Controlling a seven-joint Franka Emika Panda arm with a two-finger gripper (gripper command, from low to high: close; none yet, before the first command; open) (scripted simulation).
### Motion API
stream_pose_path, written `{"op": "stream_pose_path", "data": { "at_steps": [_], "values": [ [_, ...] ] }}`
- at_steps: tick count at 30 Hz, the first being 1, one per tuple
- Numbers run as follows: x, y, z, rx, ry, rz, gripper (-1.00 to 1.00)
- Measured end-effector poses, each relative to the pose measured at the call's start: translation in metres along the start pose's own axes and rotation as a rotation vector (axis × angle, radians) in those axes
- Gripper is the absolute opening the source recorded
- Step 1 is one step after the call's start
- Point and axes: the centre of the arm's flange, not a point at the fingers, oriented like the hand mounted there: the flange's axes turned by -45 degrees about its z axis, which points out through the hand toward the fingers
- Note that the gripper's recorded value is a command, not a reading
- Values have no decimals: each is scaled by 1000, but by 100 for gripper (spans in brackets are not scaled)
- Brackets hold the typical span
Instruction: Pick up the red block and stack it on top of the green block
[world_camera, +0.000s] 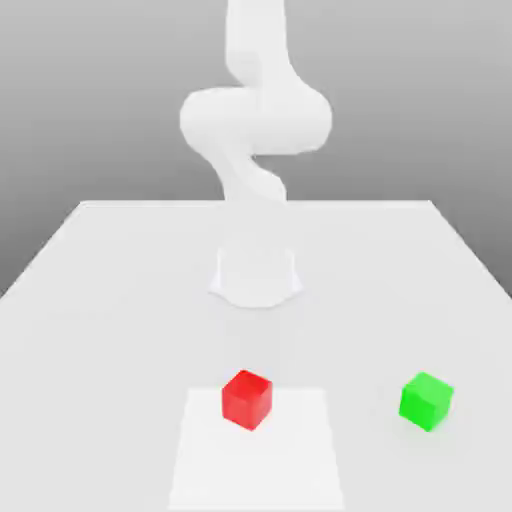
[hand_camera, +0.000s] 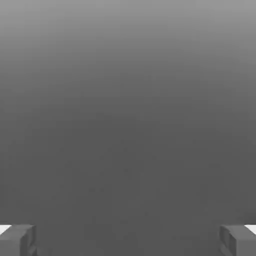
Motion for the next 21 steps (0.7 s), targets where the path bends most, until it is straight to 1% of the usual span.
{"op": "stream_pose_path", "data": {
  "at_steps": [4, 9, 13, 17, 19, 21],
  "values": [
    [-37, 2, 100, -35, -148, 94, 0],
    [-108, 10, 203, -86, -328, 217, 0],
    [-187, 19, 268, -135, -480, 326, 0],
    [-287, 27, 316, -195, -648, 448, 0],
    [-315, 29, 333, -210, -684, 477, 0],
    [-331, 30, 347, -214, -692, 485, 0]
  ]
}}
